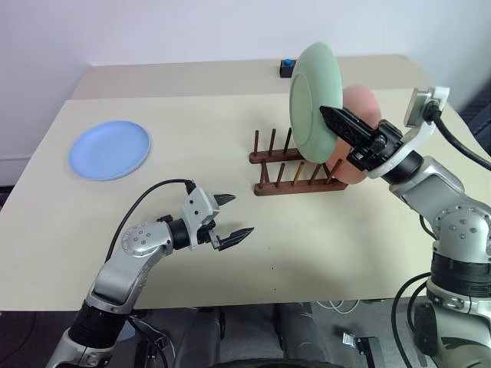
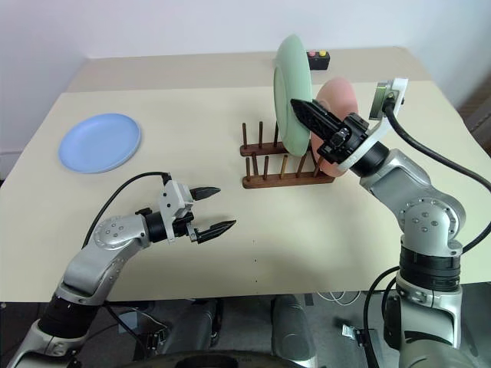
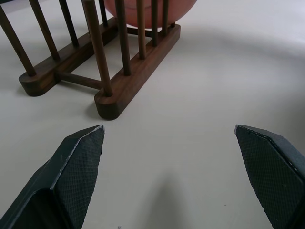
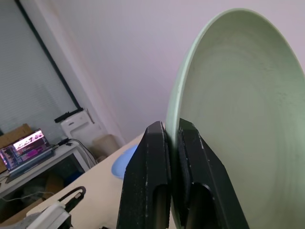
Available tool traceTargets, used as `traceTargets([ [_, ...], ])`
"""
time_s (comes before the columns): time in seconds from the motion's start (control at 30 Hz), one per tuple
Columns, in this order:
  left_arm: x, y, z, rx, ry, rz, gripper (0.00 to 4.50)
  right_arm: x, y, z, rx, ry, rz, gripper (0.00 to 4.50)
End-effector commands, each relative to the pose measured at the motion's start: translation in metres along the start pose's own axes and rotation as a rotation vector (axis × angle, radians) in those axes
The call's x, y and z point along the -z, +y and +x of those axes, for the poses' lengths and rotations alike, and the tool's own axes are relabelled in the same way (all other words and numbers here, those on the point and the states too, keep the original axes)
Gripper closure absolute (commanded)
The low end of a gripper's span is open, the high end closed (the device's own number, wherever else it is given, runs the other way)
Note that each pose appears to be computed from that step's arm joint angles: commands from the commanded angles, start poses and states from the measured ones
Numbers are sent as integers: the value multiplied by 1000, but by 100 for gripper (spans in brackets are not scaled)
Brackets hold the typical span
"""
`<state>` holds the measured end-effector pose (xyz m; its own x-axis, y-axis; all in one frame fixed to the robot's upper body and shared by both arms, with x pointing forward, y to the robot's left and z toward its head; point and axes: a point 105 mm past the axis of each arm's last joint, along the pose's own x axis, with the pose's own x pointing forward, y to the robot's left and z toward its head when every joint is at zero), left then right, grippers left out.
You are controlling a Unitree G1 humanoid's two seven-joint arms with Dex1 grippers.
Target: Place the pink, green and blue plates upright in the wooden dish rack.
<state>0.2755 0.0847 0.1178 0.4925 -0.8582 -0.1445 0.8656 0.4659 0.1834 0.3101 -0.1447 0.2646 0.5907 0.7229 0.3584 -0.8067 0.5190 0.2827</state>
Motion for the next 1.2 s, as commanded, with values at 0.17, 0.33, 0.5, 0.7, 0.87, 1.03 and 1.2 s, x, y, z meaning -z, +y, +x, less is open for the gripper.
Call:
traceTargets([
  [0.17, -13, 1, -1, -4, -34, 41, 0, -6, -4, -2, 28, -32, 10, 378],
  [0.33, -13, 1, -1, -4, -35, 42, 0, -6, -5, -1, 40, -33, 1, 151],
  [0.5, -14, 1, -1, -4, -35, 42, 0, -7, -8, 0, 61, -23, -47, 8],
  [0.7, -14, 2, 0, -3, -37, 44, 0, -12, -6, 3, 77, 1, -172, 8],
  [0.87, -14, 2, 0, -4, -37, 45, 0, -15, 0, 2, 79, 69, -345, 8],
  [1.03, -14, 3, -1, -8, -36, 46, 0, -28, 7, 1, 64, 94, -543, 8],
  [1.2, -13, 10, -4, -47, -34, 51, 0, -47, 14, 7, 47, 77, -782, 8],
])
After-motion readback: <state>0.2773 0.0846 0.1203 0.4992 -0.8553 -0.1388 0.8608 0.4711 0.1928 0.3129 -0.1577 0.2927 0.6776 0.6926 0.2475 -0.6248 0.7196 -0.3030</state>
